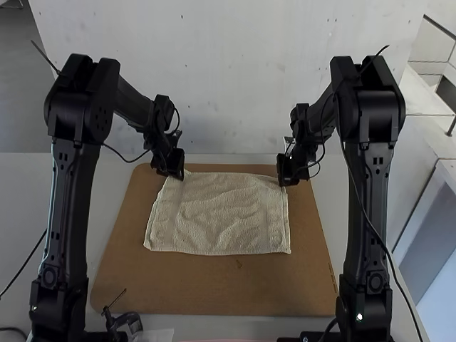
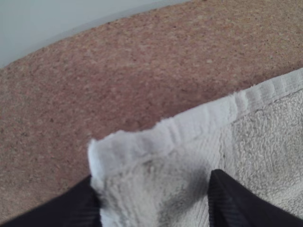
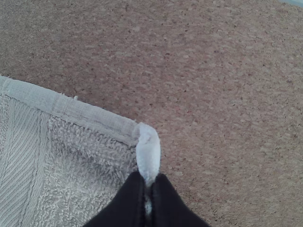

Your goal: Fold the towel.

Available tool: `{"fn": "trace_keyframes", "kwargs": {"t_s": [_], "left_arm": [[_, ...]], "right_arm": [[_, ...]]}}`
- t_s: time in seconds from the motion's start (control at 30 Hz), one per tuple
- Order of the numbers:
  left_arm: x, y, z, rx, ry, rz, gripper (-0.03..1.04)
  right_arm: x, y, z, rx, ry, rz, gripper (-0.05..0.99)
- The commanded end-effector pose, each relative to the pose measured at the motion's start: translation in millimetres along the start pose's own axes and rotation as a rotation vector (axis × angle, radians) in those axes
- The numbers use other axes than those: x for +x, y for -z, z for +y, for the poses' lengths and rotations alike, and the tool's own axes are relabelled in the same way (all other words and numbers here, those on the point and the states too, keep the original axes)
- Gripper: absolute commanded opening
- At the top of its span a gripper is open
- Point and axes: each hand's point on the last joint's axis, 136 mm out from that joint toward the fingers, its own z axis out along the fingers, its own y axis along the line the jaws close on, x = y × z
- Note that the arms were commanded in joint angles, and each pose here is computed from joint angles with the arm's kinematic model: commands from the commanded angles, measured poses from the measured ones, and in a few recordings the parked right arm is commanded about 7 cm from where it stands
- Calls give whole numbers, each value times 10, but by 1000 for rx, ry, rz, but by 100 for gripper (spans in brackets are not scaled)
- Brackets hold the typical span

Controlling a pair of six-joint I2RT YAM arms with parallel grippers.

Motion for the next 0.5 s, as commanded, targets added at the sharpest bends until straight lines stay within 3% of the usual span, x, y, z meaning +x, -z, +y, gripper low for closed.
{"fn": "trace_keyframes", "kwargs": {"t_s": [0.0, 0.2, 0.3, 0.47], "left_arm": [[-19, -68, -27, 26, 11, -2, 27], [-12, -56, 126, 7, 25, -8, 26], [4, -51, 218, -16, 27, -4, 36], [10, -23, 345, -30, 30, -6, 40]], "right_arm": [[203, -69, 22, -16, -13, 48, 2], [235, -87, 21, -18, -10, 51, 2], [234, -85, 28, -18, -9, 50, 2], [247, -96, 37, -18, -6, 52, 2]]}}
